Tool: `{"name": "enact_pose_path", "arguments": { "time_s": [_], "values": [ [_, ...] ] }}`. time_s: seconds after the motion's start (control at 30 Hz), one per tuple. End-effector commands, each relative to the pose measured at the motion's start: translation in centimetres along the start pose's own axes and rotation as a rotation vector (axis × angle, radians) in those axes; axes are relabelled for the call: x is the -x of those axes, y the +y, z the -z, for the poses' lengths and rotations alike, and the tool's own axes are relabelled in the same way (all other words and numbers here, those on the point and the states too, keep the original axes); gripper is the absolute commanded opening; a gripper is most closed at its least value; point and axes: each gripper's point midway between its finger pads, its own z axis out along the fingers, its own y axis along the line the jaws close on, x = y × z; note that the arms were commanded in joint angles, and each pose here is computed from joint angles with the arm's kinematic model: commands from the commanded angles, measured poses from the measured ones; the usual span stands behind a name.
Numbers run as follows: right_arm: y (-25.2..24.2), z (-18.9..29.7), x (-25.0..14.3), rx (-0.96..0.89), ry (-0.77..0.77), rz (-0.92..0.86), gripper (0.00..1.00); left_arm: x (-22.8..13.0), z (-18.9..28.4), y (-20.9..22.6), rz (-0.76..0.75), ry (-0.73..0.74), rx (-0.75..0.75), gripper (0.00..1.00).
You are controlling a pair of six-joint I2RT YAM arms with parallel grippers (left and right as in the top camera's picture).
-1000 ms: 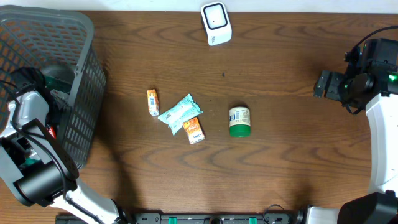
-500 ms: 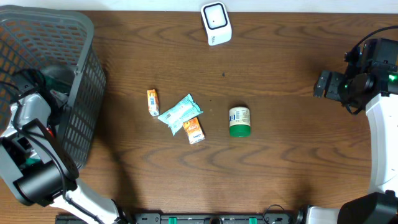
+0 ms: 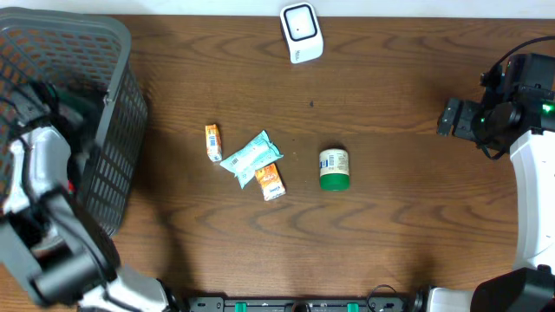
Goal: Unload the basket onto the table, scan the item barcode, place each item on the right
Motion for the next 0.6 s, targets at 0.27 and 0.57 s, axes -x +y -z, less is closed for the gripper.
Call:
{"name": "enact_pose_path", "arguments": {
  "time_s": [0.27, 0.57],
  "values": [
    [-0.1, 0.1, 0.2, -0.009, -0.005, 0.009, 0.99, 12.3, 30.8, 11.2, 0.381, -0.919, 0.0, 0.07],
    [-0.1, 0.1, 0.2, -0.009, -0.005, 0.009, 0.99, 7.2, 42.0, 5.0, 0.387, -1.045, -0.379, 0.07]
  ]
}}
